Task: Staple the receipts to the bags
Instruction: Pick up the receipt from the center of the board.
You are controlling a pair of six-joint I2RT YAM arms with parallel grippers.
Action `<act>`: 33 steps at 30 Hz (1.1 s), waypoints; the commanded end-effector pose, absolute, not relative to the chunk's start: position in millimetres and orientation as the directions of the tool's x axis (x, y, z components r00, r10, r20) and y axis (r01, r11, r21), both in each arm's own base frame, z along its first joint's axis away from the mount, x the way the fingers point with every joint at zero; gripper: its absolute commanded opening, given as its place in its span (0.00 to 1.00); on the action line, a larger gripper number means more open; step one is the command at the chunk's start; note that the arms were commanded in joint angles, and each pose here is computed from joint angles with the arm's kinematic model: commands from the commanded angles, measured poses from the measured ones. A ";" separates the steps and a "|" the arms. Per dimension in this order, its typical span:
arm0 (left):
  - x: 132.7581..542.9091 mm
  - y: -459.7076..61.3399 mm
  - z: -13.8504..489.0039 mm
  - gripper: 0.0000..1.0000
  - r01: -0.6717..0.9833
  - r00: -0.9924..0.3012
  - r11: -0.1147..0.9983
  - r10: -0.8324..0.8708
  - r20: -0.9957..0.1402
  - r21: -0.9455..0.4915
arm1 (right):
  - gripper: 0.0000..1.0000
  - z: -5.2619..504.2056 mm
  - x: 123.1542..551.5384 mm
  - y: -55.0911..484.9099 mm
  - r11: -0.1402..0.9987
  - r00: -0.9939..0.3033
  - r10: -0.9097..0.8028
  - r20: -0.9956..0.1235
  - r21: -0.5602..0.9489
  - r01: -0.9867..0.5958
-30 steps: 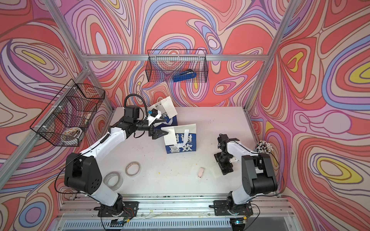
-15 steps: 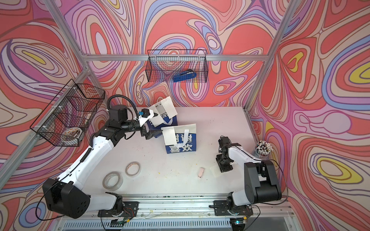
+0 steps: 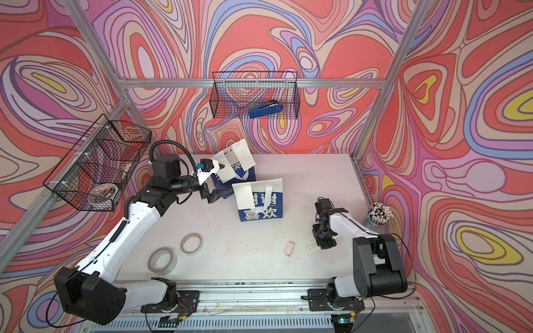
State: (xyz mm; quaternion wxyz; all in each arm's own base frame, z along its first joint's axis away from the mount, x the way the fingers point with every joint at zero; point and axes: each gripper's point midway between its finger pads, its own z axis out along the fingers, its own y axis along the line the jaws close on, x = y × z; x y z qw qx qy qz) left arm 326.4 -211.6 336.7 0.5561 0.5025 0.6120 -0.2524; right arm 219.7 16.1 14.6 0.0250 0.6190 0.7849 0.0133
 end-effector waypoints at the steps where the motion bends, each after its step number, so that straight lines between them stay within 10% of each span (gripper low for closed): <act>1: 325.3 -211.5 349.5 1.00 0.889 0.148 0.380 0.287 -0.946 0.254 | 0.18 16.0 208.0 -0.4 0.254 -0.253 0.963 -0.098 -0.005 0.967; 10: 322.4 -246.9 373.0 1.00 0.925 0.005 0.379 0.061 -0.998 0.028 | 0.16 89.2 243.7 1.2 0.497 -0.452 0.860 -0.237 0.187 0.847; 21: 344.4 -274.2 418.9 1.00 0.853 -0.331 0.324 -0.268 -0.905 -0.408 | 0.09 213.5 298.4 82.1 0.840 -0.669 0.520 -0.531 0.459 0.289; 33: 326.7 -309.0 390.4 1.00 0.863 -0.447 0.241 -0.046 -0.893 -0.445 | 0.05 283.6 301.7 206.7 0.815 -0.652 0.035 -0.758 0.399 -0.421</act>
